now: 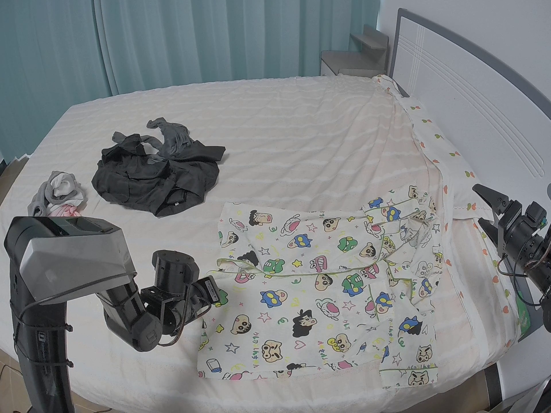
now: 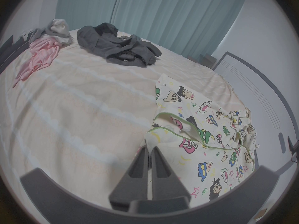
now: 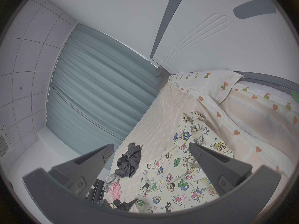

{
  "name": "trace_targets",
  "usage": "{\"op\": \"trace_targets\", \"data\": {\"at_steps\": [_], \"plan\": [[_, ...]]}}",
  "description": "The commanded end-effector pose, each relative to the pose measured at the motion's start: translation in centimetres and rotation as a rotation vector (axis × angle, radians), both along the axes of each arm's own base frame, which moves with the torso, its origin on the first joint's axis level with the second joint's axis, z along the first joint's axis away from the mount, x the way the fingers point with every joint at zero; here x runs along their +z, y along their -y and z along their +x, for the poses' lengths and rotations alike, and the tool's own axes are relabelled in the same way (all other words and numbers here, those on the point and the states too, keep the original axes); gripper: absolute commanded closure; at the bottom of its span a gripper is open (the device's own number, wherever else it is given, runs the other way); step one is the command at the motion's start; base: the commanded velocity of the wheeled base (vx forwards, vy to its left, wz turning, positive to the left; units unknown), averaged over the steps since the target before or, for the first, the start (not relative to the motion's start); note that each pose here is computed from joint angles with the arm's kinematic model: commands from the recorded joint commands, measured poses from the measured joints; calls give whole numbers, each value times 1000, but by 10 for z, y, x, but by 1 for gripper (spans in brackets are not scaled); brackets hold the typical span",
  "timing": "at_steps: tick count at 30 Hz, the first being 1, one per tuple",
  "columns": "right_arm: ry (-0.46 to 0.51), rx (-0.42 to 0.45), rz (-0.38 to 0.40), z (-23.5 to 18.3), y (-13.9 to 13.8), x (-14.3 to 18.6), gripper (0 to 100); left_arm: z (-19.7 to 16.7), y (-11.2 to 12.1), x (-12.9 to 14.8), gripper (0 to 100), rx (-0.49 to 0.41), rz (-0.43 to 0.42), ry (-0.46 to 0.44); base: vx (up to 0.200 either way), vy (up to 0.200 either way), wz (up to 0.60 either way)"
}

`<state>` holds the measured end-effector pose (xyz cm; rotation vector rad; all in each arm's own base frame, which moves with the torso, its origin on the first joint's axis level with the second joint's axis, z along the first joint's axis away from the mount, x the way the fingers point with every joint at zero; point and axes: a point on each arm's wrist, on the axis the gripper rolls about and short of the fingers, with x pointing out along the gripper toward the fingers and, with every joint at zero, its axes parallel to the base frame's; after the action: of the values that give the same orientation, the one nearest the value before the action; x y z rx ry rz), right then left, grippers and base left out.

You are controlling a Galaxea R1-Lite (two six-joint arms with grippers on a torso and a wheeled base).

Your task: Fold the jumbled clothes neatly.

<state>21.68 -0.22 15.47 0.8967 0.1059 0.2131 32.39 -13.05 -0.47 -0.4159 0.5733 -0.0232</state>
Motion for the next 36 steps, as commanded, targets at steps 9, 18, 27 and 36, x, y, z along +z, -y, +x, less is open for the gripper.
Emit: {"op": "trace_targets", "data": {"at_steps": [9,18,27,36], "plan": [[-1,-1,0,1,0,0,0,12,-10,3,100,-41,44,23,0,0,0],[-8,-12,0,3,3,-2,0,14,-12,2,0,-47,63,27,0,0,0],[-171,16,-51,21,33,-44,0,4,-19,1,0,-29,63,-1,0,0,0],[-353,61,-131,35,41,-100,0,-53,-37,39,0,-19,-165,-64,0,0,0]]}}
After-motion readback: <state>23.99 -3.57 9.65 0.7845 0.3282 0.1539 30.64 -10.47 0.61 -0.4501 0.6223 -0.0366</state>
